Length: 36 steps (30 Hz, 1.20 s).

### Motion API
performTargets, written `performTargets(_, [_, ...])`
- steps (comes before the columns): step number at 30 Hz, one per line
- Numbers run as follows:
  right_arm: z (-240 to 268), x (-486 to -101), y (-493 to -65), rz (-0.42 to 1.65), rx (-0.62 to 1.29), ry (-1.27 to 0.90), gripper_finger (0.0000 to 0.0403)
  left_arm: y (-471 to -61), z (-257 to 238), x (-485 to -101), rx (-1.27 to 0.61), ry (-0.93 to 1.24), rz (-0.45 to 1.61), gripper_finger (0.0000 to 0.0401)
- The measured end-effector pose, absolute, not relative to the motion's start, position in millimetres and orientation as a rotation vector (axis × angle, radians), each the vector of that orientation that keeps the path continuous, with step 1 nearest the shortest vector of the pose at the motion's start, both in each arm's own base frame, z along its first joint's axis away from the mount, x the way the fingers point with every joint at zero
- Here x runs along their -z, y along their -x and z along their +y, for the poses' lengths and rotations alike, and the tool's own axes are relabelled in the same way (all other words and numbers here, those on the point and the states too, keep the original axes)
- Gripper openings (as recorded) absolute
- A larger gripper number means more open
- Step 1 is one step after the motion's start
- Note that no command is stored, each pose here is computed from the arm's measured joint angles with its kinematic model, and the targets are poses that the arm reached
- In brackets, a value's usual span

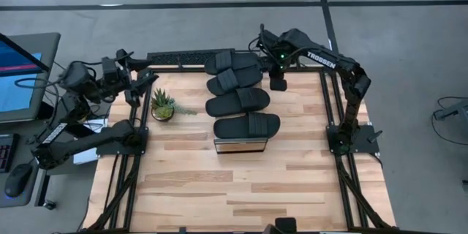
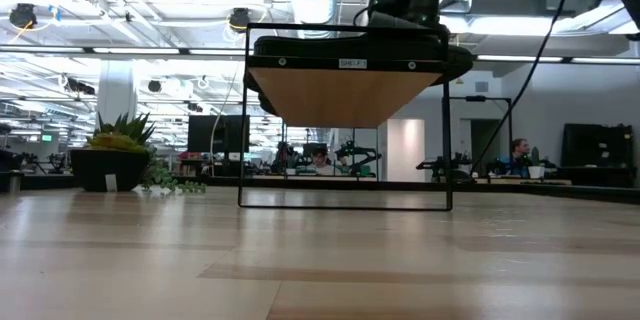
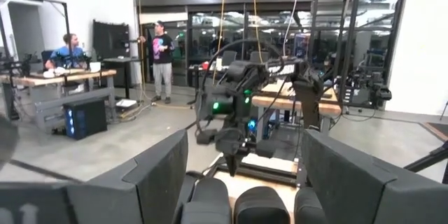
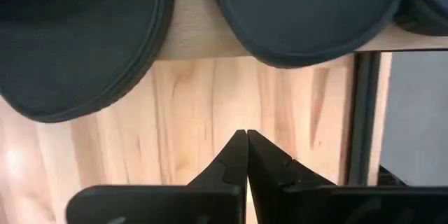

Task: Pick and place slides into the shelf
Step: Return to Home Position

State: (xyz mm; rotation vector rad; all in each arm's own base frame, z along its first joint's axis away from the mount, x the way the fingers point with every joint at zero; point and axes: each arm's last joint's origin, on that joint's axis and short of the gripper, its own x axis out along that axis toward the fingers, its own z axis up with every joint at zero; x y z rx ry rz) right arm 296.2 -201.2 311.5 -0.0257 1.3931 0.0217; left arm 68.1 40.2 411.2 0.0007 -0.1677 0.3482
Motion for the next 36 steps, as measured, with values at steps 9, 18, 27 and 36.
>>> performTargets(9, [-200, -355, -281, 1.117, 0.084, 0.016, 0.0, -66, 41, -406, -0.438, -0.015, -0.123, 0.0265])
performTargets(18, [-209, -414, -235, 0.503, 0.045, -0.114, 0.0, -45, 29, -399, -0.539, -0.133, -0.054, 0.0265])
performTargets(27, [-175, -403, -206, 0.091, 0.29, -0.202, 0.0, -30, 19, -395, -0.556, -0.175, -0.067, 0.0265])
performTargets(36, [-84, -399, -186, -0.238, 0.445, -0.12, 0.0, -29, 20, -370, -0.589, -0.151, -0.156, 0.0265])
